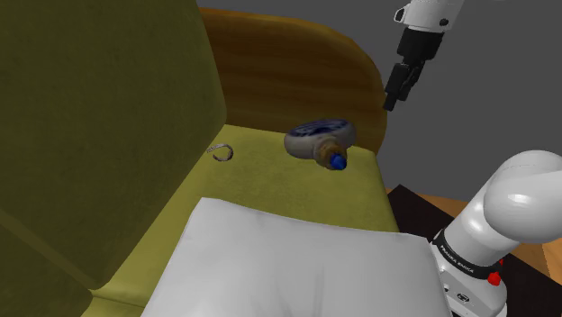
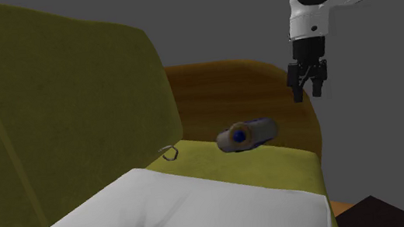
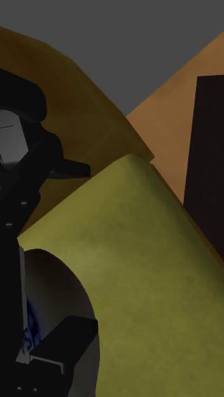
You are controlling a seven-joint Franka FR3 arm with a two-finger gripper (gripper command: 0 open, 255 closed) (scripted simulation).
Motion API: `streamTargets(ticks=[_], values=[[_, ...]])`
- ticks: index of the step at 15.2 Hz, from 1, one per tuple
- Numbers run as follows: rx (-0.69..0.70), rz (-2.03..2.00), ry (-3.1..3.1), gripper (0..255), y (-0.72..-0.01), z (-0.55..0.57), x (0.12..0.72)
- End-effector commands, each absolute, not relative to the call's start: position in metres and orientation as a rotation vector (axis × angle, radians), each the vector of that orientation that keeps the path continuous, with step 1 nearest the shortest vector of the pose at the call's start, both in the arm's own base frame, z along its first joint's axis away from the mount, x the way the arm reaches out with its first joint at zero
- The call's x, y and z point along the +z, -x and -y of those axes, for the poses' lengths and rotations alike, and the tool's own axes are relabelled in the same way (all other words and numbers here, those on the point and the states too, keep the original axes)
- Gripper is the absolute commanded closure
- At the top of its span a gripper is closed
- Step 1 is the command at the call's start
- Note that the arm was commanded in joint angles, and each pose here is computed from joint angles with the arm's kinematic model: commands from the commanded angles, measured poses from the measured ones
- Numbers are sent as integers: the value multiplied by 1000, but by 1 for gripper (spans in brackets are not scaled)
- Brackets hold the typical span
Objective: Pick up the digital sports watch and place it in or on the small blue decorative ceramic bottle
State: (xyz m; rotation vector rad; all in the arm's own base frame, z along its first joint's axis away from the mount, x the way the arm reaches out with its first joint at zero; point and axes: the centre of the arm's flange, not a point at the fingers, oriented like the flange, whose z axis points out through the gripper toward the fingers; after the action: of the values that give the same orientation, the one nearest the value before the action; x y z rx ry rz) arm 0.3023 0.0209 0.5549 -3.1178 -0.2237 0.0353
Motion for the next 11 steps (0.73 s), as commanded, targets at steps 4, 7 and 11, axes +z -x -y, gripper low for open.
streamTargets(ticks=[4,7,11], values=[[1,219,3117,0,-317,-53,542],[-33,215,3115,0,-333,-85,530],[-79,208,3113,0,-354,-128,514]])
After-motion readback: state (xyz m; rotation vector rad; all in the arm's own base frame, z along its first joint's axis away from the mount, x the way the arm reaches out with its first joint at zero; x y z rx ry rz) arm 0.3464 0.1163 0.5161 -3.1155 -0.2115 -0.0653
